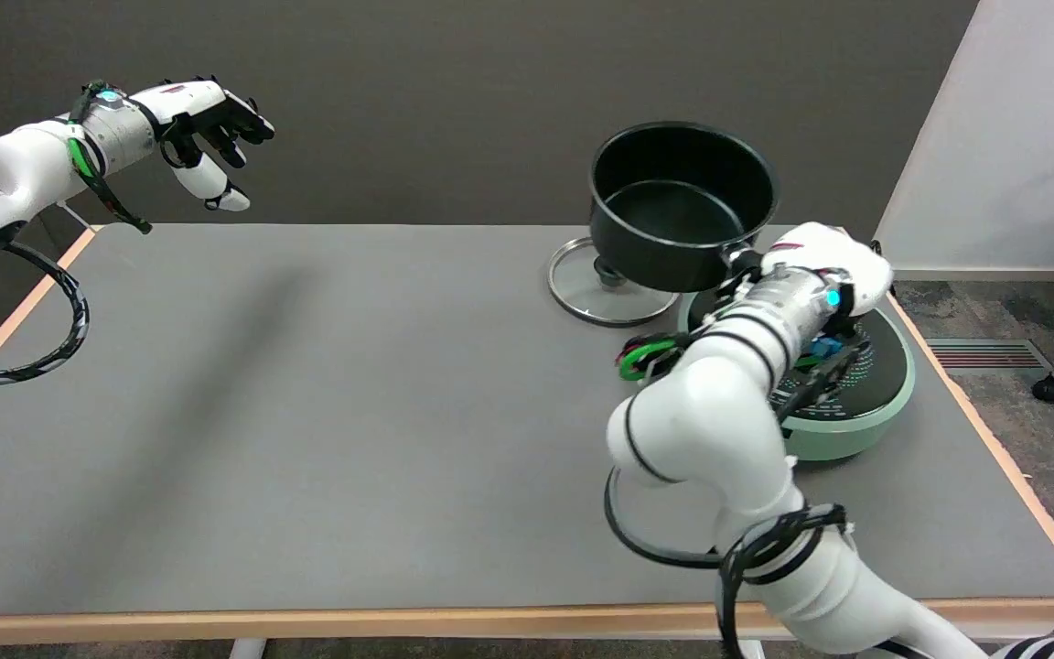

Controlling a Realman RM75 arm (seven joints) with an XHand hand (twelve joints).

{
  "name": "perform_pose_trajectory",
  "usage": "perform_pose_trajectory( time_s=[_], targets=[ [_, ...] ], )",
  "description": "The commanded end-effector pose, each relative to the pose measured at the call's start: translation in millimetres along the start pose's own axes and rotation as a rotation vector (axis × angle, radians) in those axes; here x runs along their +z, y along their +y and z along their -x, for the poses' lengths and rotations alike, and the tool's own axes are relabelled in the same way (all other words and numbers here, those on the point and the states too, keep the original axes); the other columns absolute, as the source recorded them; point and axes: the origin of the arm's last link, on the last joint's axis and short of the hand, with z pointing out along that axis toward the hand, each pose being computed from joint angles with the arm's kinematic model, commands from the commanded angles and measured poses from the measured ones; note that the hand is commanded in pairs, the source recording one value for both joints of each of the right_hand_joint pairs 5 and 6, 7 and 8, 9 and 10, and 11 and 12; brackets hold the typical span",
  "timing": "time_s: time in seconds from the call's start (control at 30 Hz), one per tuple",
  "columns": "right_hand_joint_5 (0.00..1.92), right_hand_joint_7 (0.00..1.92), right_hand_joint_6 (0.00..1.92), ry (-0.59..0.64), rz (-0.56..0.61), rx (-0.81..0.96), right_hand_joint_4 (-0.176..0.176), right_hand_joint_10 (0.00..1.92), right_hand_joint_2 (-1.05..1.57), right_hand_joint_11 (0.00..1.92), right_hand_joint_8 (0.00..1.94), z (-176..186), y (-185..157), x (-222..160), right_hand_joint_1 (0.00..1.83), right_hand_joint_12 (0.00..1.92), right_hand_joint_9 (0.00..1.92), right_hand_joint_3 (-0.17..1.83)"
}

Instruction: Place the pot onto the table.

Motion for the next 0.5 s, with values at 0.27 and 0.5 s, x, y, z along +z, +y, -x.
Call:
perform_pose_trajectory(
  time_s=[0.27, 0.5],
  targets=[
    [1.82, 1.82, 1.82, -0.044, 0.025, 0.009, -0.072, 1.82, 1.24, 1.82, 1.82, 77.3, -39.6, -98.1, 0.98, 1.82, 1.82, 0.68],
    [1.81, 1.81, 1.81, -0.052, 0.004, 0.061, -0.073, 1.81, 1.25, 1.81, 1.81, 93.4, -57.2, -105.0, 0.98, 1.81, 1.81, 0.66]
  ],
)
